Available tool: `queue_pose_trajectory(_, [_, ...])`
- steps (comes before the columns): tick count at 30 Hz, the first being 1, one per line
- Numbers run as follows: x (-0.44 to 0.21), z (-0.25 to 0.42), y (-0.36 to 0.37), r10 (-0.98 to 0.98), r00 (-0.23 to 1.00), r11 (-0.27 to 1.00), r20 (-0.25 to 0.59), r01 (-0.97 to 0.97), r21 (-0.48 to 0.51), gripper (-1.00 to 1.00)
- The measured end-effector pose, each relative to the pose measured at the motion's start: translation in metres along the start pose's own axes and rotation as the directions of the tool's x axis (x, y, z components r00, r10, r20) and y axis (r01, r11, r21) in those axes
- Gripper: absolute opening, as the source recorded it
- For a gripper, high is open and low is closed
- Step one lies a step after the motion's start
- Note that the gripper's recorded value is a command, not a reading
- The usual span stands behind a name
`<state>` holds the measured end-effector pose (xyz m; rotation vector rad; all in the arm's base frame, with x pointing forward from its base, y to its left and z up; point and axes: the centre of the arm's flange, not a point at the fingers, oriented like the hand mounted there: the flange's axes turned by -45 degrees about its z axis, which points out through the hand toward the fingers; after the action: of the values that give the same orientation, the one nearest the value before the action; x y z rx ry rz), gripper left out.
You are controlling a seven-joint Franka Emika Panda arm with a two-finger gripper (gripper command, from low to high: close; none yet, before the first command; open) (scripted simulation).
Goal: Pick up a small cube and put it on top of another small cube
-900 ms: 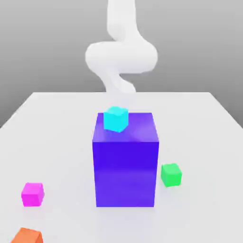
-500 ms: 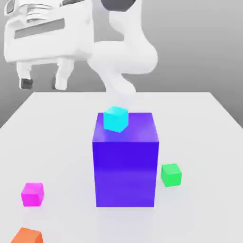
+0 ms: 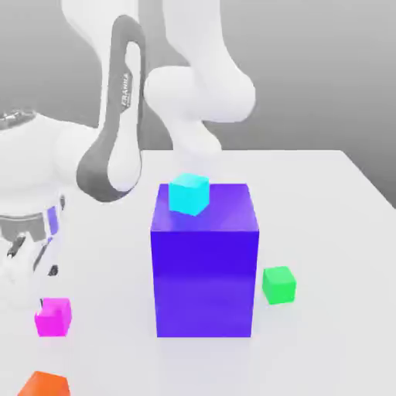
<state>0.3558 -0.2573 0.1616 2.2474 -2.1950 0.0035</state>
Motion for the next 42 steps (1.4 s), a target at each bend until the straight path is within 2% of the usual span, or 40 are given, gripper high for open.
queue_pose_trajectory(2, [0.000,0.023,0.001,0.003,1.000,1.000,0.001,-0.003,-0.002,0.00])
queue_pose_trajectory(3, [-0.001,0.031,0.002,0.004,1.000,1.000,0.001,-0.004,-0.002,-1.00])
queue_pose_trajectory(10, [-0.001,0.031,0.002,0.005,1.000,1.000,0.000,-0.005,-0.001,-1.00])
queue_pose_trajectory(15, [0.000,-0.018,0.001,0.005,1.000,1.000,0.000,-0.005,0.000,-1.00])
queue_pose_trajectory(17, [-0.017,-0.041,-0.016,-0.070,0.997,0.997,-0.026,0.071,0.026,-1.00])
queue_pose_trajectory(24, [-0.143,-0.114,-0.080,-0.178,0.983,0.971,-0.042,0.183,0.153,-1.00])
queue_pose_trajectory(35, [-0.321,-0.197,-0.076,-0.215,0.974,0.933,-0.072,0.226,0.280,-1.00])
queue_pose_trajectory(38, [-0.362,-0.184,-0.054,-0.195,0.980,0.947,-0.041,0.199,0.252,-1.00])
queue_pose_trajectory(42, [-0.396,-0.136,-0.005,-0.110,0.994,0.986,0.025,0.106,0.131,-1.00])
